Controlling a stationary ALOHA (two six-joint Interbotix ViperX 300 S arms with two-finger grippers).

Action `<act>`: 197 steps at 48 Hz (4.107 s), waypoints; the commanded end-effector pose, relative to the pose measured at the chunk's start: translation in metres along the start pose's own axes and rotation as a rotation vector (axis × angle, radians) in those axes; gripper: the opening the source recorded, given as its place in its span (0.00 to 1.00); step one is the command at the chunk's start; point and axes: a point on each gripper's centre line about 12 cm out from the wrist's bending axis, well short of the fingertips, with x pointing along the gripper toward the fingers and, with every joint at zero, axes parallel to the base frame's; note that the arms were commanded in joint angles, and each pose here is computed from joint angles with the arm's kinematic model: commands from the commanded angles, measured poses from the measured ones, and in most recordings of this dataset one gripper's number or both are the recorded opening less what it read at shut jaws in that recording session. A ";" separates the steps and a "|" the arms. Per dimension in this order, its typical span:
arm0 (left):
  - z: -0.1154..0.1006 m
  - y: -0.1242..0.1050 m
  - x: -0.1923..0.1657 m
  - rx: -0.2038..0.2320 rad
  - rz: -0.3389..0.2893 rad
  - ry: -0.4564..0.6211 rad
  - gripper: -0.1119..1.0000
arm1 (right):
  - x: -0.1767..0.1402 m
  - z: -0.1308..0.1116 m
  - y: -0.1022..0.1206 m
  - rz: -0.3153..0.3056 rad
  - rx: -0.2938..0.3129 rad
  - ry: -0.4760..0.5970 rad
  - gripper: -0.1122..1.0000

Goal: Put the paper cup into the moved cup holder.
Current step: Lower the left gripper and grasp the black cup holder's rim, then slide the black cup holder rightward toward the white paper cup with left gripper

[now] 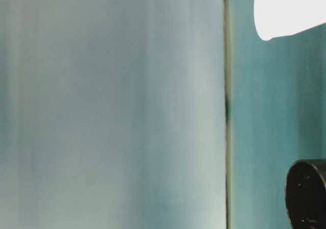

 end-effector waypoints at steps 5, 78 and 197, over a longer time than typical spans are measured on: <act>0.000 -0.007 0.012 -0.050 -0.021 -0.006 0.95 | 0.001 0.010 0.000 -0.001 0.013 -0.023 0.07; 0.017 -0.009 0.045 -0.061 -0.013 -0.010 0.91 | 0.004 0.006 0.000 -0.001 0.014 0.000 0.07; 0.105 0.021 0.090 0.205 0.087 -0.024 0.29 | 0.005 0.005 0.000 -0.002 0.014 0.006 0.07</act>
